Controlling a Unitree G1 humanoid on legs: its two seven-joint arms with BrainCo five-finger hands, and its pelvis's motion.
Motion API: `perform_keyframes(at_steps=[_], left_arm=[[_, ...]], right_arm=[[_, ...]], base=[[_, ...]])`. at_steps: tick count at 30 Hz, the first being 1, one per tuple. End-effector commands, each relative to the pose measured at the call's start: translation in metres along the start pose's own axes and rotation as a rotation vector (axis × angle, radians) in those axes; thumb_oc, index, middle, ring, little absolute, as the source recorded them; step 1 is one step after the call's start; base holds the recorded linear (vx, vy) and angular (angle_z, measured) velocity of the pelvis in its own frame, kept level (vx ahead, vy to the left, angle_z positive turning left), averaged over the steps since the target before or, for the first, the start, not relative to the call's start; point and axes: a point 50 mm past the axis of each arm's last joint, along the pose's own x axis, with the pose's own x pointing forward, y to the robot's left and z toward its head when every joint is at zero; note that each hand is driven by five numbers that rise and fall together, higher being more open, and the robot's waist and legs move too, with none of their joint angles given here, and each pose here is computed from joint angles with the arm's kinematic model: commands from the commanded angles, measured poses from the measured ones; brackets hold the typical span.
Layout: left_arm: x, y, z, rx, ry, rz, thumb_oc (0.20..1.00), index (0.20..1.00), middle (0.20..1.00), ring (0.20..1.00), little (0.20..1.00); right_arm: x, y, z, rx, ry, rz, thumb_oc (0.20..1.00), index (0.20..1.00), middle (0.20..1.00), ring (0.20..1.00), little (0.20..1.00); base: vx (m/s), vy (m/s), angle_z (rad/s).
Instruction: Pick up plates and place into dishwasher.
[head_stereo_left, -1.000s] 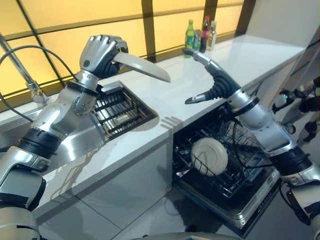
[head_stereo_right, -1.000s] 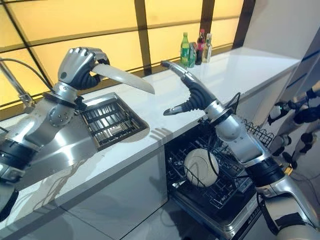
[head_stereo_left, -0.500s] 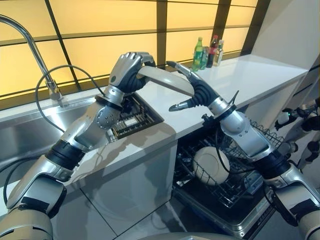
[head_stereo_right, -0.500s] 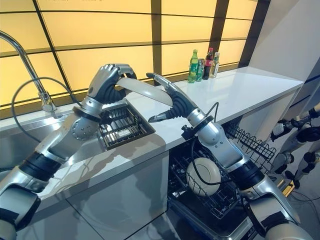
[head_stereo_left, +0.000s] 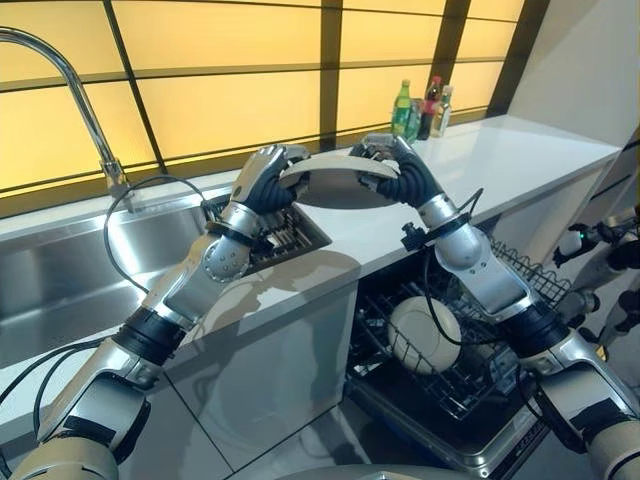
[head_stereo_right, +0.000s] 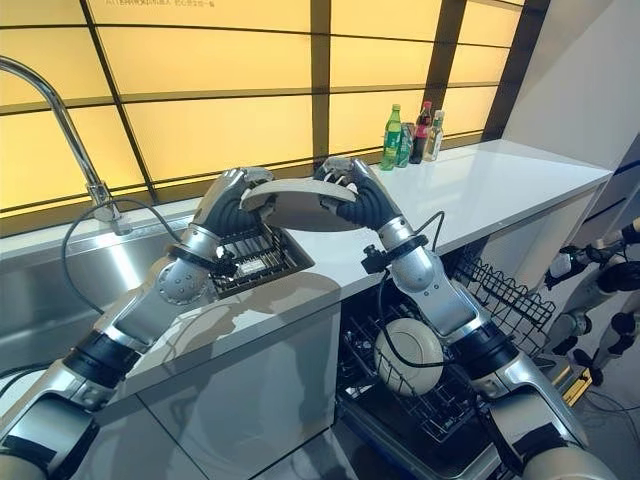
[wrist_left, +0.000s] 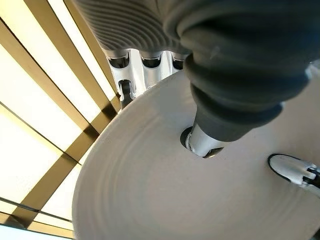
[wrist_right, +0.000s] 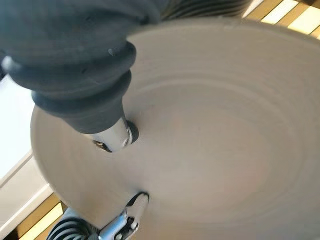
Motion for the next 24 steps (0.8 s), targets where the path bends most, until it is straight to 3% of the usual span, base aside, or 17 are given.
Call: perform_keyframes(at_steps=[1, 6, 7, 8, 14, 24], left_arm=[[0.007, 0.012, 0.032, -0.042, -0.193, 0.034, 0.2, 0.2, 0.2, 0.2, 0.2], [0.006, 0.014, 0.034, -0.045, -0.218, 0.008, 0.2, 0.2, 0.2, 0.2, 0.2], [0.006, 0.014, 0.034, -0.05, -0.216, -0.003, 0.498, 0.498, 0.498, 0.498, 0.498], [0.006, 0.013, 0.034, -0.054, -0.213, -0.016, 1.0, 1.0, 1.0, 1.0, 1.0], [-0.001, 0.015, 0.035, -0.093, -0.224, -0.049, 1.0, 1.0, 1.0, 1.0, 1.0], [-0.034, 0.02, 0.018, -0.165, -0.134, -0.151, 1.0, 1.0, 1.0, 1.0, 1.0]], right_arm=[[0.016, -0.039, 0.02, -0.076, -0.112, -0.138, 0.2, 0.2, 0.2, 0.2, 0.2], [0.007, -0.05, 0.006, -0.186, -0.041, -0.126, 0.2, 0.2, 0.2, 0.2, 0.2], [0.005, -0.052, 0.004, -0.21, -0.03, -0.127, 0.2, 0.2, 0.2, 0.2, 0.2], [0.003, -0.055, 0.001, -0.24, -0.018, -0.13, 0.2, 0.2, 0.2, 0.2, 0.2], [-0.019, -0.086, -0.016, -0.455, 0.095, -0.169, 0.2, 0.2, 0.2, 0.2, 0.2], [-0.077, -0.17, -0.041, -0.747, 0.39, -0.359, 0.2, 0.2, 0.2, 0.2, 0.2]], base=[[0.02, -0.034, -0.02], [0.01, -0.037, -0.03], [-0.01, -0.044, -0.1], [0.0, -0.045, -0.14], [0.01, -0.053, -0.15], [0.02, -0.076, -0.15]])
